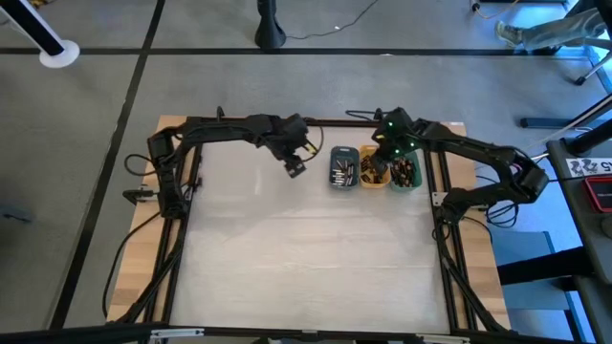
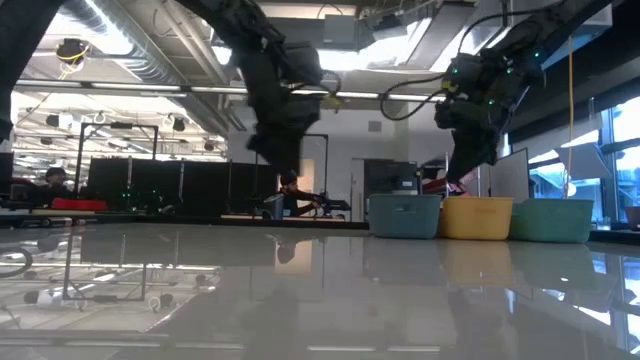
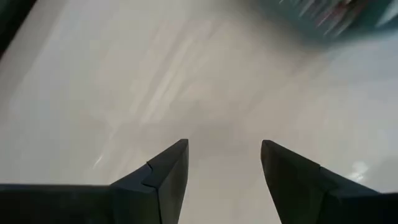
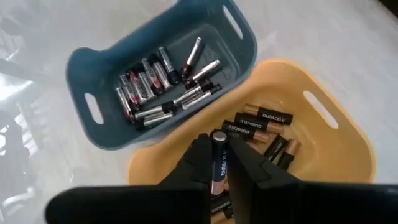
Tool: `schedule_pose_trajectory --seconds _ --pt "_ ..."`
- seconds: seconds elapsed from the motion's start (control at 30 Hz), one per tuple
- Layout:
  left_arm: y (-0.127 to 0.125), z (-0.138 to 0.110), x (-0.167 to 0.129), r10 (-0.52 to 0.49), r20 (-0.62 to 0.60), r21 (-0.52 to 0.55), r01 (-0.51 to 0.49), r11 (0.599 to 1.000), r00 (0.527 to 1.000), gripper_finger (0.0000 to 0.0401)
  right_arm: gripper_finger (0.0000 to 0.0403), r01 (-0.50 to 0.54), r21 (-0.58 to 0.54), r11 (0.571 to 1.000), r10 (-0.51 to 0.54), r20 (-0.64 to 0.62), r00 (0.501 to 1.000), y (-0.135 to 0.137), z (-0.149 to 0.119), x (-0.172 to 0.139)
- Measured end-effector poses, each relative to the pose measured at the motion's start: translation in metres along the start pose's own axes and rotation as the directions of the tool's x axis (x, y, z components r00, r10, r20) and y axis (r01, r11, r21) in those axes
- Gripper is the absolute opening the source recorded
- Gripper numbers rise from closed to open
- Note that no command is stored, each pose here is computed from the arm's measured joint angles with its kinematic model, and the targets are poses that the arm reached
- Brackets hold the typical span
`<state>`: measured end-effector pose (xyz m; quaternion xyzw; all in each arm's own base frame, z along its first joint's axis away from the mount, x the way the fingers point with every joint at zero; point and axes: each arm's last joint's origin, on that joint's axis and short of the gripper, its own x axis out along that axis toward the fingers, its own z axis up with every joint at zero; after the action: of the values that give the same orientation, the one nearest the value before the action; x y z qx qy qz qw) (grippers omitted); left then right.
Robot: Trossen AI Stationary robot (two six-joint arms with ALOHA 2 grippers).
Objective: Sort batteries
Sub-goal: Put the black battery into the yellow bin
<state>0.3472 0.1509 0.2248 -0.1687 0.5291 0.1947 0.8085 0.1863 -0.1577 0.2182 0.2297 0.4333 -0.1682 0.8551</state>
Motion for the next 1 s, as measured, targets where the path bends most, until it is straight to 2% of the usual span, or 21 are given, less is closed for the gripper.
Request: schedule_pose_trajectory --seconds 0.13,0.23,0.53,0.7,0.83,1.0 --pt "0.005 -0.017 -0.005 0.133 -0.146 -0.01 -0.136 0.991 0.98 0.0187 0.0022 0.0 0.008 1.0 0.0 -0.02 1.0 -0.002 0.0 0.005" --pt "0.008 -0.028 -0.002 0.194 -0.227 -0.009 -0.201 0.979 0.954 0.0186 0.0023 0.009 0.013 1.0 -0.008 -0.035 0.999 -0.003 -0.001 0.008" --pt "0.011 -0.045 0.008 0.219 -0.305 0.028 -0.222 0.975 0.927 0.0186 0.0023 0.022 0.02 1.0 -0.02 -0.076 0.997 -0.006 -0.003 0.017" --pt "0.011 -0.044 0.001 0.221 -0.278 0.052 -0.215 0.975 0.935 0.0186 0.0024 0.022 0.02 1.0 -0.02 -0.077 0.997 -0.006 -0.003 0.017" --pt "0.01 -0.04 -0.027 0.239 -0.169 0.035 -0.237 0.971 0.956 0.0186 0.0024 0.024 0.018 1.0 -0.022 -0.077 0.997 -0.006 -0.003 0.017" --pt "0.012 -0.038 -0.067 0.304 -0.004 -0.03 -0.304 0.952 0.953 0.0186 0.0024 0.024 0.014 1.0 -0.023 -0.076 0.997 -0.006 -0.003 0.017"
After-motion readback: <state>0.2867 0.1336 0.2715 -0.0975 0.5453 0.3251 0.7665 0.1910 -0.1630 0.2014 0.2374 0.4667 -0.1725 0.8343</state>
